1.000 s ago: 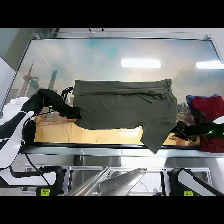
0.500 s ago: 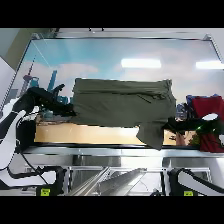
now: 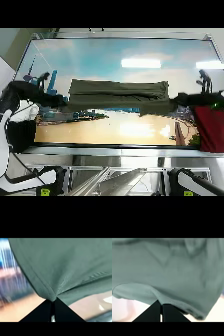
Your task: Fold the shirts.
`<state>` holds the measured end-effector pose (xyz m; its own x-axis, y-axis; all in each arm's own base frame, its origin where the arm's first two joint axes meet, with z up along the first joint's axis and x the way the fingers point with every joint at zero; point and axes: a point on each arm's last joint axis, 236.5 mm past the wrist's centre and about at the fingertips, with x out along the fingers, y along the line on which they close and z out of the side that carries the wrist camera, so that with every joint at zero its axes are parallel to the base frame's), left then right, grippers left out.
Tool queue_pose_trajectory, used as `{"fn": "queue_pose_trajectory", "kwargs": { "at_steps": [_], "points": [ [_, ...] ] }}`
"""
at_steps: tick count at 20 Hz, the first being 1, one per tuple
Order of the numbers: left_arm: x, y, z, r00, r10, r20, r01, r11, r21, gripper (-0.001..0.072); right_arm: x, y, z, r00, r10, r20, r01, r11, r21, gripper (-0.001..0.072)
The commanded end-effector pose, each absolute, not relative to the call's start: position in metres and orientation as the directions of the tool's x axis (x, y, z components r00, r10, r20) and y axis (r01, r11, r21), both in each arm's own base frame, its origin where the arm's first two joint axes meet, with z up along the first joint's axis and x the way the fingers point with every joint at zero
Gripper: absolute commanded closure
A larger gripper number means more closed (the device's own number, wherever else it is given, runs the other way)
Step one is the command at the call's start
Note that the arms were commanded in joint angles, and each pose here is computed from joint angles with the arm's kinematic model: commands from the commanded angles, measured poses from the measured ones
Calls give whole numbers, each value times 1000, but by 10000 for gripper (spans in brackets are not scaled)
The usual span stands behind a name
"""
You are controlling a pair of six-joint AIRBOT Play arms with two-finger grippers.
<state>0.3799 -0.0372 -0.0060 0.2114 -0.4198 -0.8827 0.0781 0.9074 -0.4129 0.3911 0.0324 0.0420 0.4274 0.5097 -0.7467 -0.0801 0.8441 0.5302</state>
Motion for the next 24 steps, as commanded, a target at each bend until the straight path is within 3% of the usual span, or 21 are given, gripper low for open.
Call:
{"fn": "queue_pose_trajectory", "kwargs": {
  "at_steps": [1, 3, 5, 11, 15, 16, 17, 18, 19, 21, 23, 24],
  "points": [
    [440, -32, 15, 298, -344, -890, 92, 939, -332, 690, 451, 36, 50, 469, 485, -738, -140, 866, 480, 690],
    [474, -22, 10, 322, -229, -919, 76, 974, -216, 690, 481, 27, 27, 470, 413, -780, -106, 904, 414, 691],
    [503, -28, -2, 345, -189, -919, 98, 981, -165, 690, 503, 23, 0, 467, 366, -805, -84, 925, 372, 691],
    [551, -50, -68, 292, -206, -934, 132, 976, -174, 689, 537, 15, -59, 483, 326, -812, -79, 940, 331, 690],
    [549, -53, -102, 193, -215, -957, 133, 972, -191, 688, 539, 12, -77, 474, 319, -821, -100, 946, 309, 689],
    [549, -53, -104, 184, -215, -959, 134, 972, -192, 686, 539, 11, -76, 472, 318, -822, -110, 947, 303, 640],
    [550, -53, -102, 184, -216, -959, 137, 972, -192, 599, 538, 9, -74, 469, 312, -826, -113, 949, 295, 414],
    [553, -53, -95, 194, -215, -957, 142, 971, -190, 142, 536, 4, -67, 452, 312, -835, -111, 949, 294, 194],
    [558, -53, -86, 214, -219, -952, 145, 971, -190, 15, 532, -4, -60, 433, 310, -846, -94, 949, 300, 177],
    [567, -46, -61, 276, -216, -937, 139, 973, -183, 17, 522, -19, -50, 388, 337, -858, -22, 934, 358, 172],
    [573, -46, -40, 338, -212, -917, 141, 975, -173, 17, 511, -16, -57, 341, 424, -839, 24, 888, 459, 46],
    [576, -45, -30, 368, -210, -906, 139, 976, -170, 16, 508, -13, -65, 323, 460, -827, 45, 865, 499, 36]
  ]
}}
